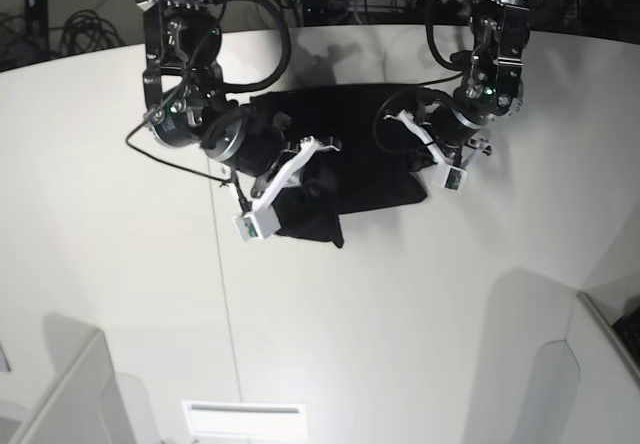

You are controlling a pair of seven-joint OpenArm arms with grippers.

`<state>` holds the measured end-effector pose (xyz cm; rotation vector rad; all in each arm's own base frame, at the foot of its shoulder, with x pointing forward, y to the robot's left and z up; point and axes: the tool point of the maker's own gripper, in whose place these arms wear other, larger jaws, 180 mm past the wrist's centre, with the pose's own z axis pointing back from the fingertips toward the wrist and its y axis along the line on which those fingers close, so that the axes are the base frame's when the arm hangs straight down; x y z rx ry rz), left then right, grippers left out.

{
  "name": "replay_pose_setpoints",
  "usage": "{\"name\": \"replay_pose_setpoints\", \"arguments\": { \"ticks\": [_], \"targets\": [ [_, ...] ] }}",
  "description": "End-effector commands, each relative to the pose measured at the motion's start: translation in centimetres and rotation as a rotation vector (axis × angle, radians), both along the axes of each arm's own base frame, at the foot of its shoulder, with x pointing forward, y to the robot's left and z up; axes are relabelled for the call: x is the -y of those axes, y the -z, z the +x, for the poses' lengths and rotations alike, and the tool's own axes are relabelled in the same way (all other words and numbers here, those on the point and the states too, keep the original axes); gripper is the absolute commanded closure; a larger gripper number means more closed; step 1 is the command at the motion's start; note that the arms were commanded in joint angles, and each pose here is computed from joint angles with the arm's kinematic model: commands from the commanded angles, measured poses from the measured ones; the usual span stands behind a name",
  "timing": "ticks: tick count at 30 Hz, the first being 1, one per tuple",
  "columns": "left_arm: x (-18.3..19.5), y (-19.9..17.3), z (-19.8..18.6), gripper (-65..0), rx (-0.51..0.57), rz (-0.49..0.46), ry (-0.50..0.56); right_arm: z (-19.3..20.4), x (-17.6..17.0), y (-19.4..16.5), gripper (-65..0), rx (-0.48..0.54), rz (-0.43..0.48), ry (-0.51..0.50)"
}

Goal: Fold the T-shirt properly
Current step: 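Grasp both ends of the strip and fold them toward the middle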

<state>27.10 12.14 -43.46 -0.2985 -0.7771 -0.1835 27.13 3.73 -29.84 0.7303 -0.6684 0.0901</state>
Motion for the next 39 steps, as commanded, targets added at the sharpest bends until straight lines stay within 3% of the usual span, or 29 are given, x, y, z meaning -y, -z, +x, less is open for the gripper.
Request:
{"name": "replay_pose_setpoints", "arguments": {
  "ticks": [1, 8, 13, 23, 28, 32, 39],
  "targets": [
    [-0.2, 0.8, -0.9, 0.0, -0.050, 0.033, 0.018, 0.5, -0.4, -1.2, 0.0, 0.041, 0.022, 0.004],
    [1.3, 0.0, 0.6, 0.0, -0.020, -0.005, 0.015, 0.4, -0.6, -0.4, 0.0, 0.023, 0.008, -0.004],
    [3.4, -0.2, 0.4, 0.0, -0.017, -0.016, 0.074, 0.8, -0.9, 0.6, 0.0, 0.038, 0.019, 0.026],
    [2.7, -0.1, 0.4, 0.0, -0.019, -0.007, 0.063, 0.1, -2.7, 2.5, 0.0, 0.005, 0.017, -0.009],
    [2.1, -0.8, -0.2, 0.0, -0.004, 0.006, 0.071, 0.1, -2.8, 3.4, 0.0, -0.010, 0.011, -0.001],
    [-0.7, -2.3, -0.4, 0.0, 0.032, 0.030, 0.006, 0.3, -2.6, 4.1, 0.0, -0.010, 0.014, 0.022],
    [-4.2, -1.4, -1.7, 0.0, -0.048, 0.084, -0.061, -1.2, -4.0, 4.2, 0.0, 0.023, -0.038, -0.037]
  ]
}}
